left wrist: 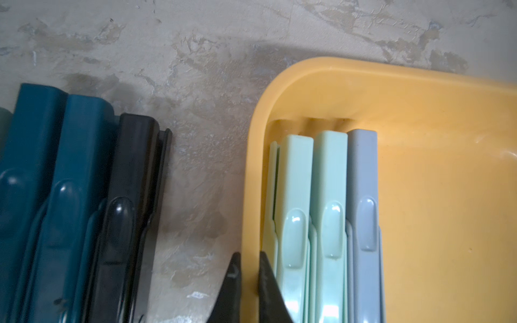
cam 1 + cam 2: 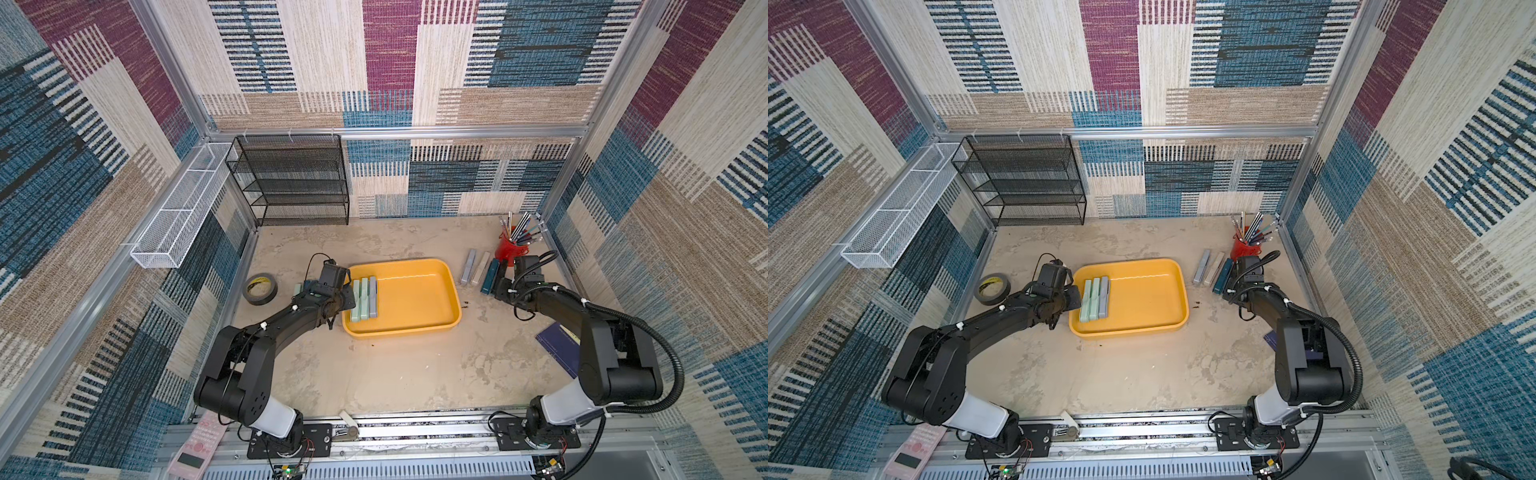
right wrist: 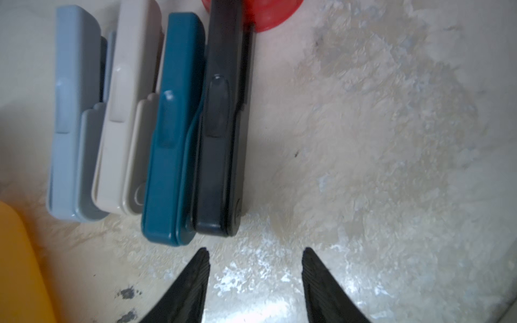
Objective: Put the pruning pliers into the storage box
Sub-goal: Adjust the pruning pliers at the center of the board.
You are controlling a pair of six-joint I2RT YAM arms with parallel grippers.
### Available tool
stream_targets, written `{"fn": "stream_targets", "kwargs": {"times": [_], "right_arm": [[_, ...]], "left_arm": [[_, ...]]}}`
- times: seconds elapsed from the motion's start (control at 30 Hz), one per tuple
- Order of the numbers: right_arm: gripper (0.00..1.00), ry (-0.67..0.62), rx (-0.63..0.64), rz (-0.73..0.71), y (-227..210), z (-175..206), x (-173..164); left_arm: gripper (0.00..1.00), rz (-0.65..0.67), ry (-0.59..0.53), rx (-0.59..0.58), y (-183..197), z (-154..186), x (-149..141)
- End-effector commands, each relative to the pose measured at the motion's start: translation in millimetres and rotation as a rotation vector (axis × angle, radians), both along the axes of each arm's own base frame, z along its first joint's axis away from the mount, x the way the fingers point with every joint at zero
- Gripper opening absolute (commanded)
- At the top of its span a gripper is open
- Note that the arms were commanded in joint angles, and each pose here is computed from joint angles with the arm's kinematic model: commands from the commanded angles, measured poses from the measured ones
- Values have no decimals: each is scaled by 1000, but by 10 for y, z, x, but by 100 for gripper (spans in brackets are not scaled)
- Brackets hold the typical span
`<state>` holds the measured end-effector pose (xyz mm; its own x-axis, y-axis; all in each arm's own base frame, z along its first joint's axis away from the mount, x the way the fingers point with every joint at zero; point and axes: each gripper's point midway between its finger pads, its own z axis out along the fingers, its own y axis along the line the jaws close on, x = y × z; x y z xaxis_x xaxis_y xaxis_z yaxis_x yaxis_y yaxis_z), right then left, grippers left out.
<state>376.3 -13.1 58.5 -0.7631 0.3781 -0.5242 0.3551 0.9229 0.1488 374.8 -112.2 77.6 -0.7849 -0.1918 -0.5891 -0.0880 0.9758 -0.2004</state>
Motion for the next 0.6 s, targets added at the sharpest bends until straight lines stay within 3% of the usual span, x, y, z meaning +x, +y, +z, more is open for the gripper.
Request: {"fn": "stream_targets", "kwargs": {"times": [0.0,0.57], "right_arm": [[56,-36,10,46,59,15,135],[57,-12,39,94,146,-211,338]], "left_arm": [[11,-15,9,24,31,-10,11],[10,-16,28,21,28,-29,78]]}}
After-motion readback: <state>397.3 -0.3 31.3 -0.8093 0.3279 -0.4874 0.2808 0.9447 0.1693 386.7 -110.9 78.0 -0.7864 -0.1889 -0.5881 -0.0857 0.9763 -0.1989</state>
